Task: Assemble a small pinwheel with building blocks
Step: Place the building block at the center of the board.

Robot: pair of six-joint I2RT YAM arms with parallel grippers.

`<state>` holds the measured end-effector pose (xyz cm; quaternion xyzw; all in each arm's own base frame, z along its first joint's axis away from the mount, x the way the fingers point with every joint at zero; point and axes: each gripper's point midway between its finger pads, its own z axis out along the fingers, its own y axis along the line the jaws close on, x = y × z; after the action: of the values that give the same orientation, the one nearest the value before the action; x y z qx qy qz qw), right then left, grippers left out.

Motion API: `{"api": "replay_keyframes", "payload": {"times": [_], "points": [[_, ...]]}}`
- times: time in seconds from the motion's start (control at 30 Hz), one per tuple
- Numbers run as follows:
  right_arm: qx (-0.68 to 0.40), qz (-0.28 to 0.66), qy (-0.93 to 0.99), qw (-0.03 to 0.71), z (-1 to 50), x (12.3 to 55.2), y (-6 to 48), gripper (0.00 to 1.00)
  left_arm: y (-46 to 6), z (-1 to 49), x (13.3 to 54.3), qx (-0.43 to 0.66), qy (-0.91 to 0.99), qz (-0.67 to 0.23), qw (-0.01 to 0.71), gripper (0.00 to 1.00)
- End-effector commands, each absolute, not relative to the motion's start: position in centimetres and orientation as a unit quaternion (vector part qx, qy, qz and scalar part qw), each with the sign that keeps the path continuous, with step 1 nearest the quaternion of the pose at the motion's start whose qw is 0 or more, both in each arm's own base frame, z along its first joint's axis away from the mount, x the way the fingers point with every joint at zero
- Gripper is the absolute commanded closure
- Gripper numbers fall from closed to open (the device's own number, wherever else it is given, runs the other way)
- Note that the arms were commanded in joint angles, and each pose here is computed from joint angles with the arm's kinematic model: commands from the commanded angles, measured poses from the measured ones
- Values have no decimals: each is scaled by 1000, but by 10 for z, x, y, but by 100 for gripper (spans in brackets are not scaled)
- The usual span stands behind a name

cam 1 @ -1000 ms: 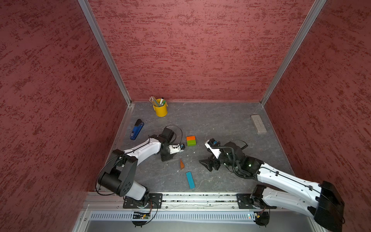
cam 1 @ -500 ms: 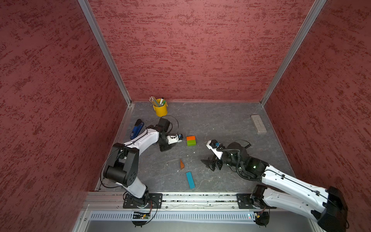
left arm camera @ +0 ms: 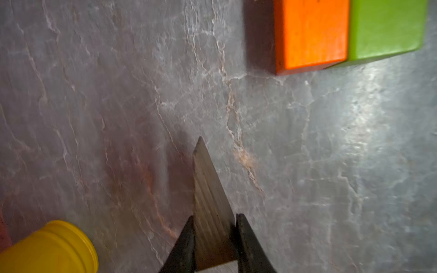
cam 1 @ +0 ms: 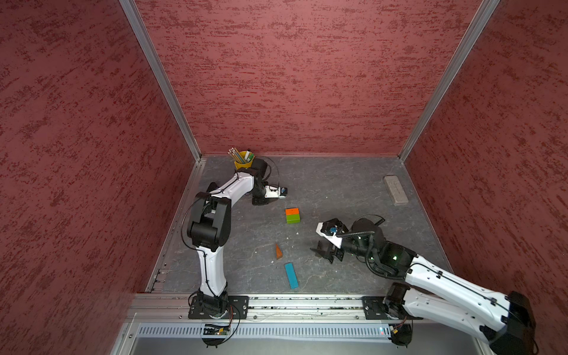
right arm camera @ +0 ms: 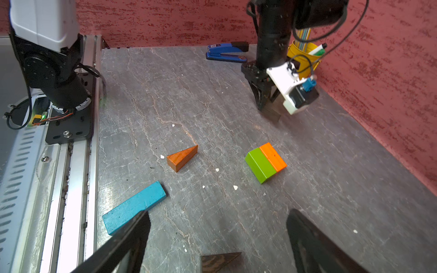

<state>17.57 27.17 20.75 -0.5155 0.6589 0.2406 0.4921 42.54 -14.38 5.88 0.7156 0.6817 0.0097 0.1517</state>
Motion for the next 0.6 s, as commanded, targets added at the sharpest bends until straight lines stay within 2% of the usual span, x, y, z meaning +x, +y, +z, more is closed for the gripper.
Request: {"api": "replay_keyframes", "payload": {"times": [0.0,0.13,0.47,0.57], "points": [[-560,234,636,478,195,163,270,7,-153,59,430,757,638,4,136,69],[-570,235,629,473,187,154,264,7,-157,56,441,784,607,6,130,69],[-568,235,624,483,188,153,262,6,-162,42,435,795,594,-12,123,69],[-567,236,624,483,188,153,262,6,-164,47,446,782,606,4,143,68]]}}
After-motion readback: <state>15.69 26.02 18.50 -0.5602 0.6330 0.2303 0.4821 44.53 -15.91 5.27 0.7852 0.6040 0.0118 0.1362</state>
